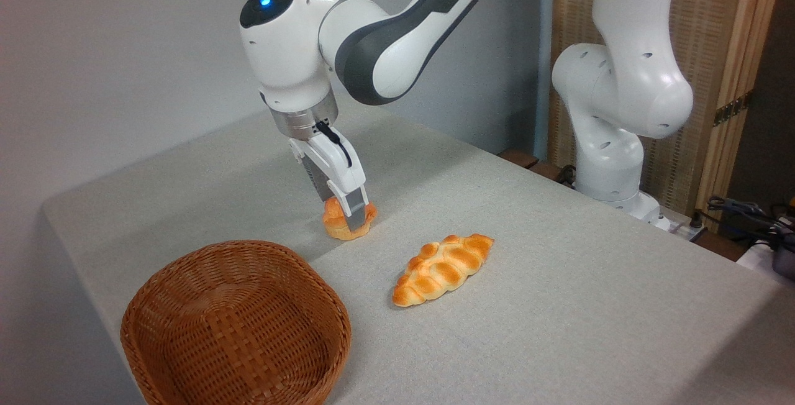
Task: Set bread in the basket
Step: 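Close the gripper around the round bun, then lift the round bun and carry it over the wicker basket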
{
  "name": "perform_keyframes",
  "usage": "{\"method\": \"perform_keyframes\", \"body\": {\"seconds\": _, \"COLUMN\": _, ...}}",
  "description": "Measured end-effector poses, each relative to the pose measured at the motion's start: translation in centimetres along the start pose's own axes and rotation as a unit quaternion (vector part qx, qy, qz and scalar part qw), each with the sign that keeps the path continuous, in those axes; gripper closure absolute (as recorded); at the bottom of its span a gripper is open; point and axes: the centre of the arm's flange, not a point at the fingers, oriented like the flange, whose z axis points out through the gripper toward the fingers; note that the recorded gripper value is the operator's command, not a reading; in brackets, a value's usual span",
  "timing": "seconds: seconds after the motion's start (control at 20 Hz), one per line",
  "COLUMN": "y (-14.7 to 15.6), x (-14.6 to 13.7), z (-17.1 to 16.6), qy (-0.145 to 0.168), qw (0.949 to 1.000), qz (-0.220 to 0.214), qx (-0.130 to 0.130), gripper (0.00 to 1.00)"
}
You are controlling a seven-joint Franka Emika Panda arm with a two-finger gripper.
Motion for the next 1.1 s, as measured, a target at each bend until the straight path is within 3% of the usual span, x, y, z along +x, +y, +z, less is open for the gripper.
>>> {"method": "perform_keyframes", "body": {"seconds": 0.1, "y": 0.0, "x": 0.0, "z": 0.0, "qy": 0.0, "qw": 1.0, "qz": 0.0, "qx": 0.0, "gripper": 0.56}}
{"method": "perform_keyframes", "body": {"seconds": 0.2, "y": 0.0, "x": 0.0, "z": 0.0, "qy": 0.0, "qw": 1.0, "qz": 0.0, "qx": 0.0, "gripper": 0.69}}
{"method": "perform_keyframes", "body": {"seconds": 0.85, "y": 0.1, "x": 0.2, "z": -0.5, "qy": -0.004, "qw": 1.0, "qz": 0.002, "qx": -0.004, "gripper": 0.66}}
{"method": "perform_keyframes", "body": {"seconds": 1.0, "y": 0.3, "x": 0.4, "z": -4.6, "qy": -0.024, "qw": 0.9996, "qz": 0.009, "qx": -0.014, "gripper": 0.63}}
{"method": "perform_keyframes", "body": {"seconds": 1.1, "y": -0.9, "x": 0.5, "z": -8.8, "qy": -0.003, "qw": 1.0, "qz": 0.002, "qx": -0.004, "gripper": 0.62}}
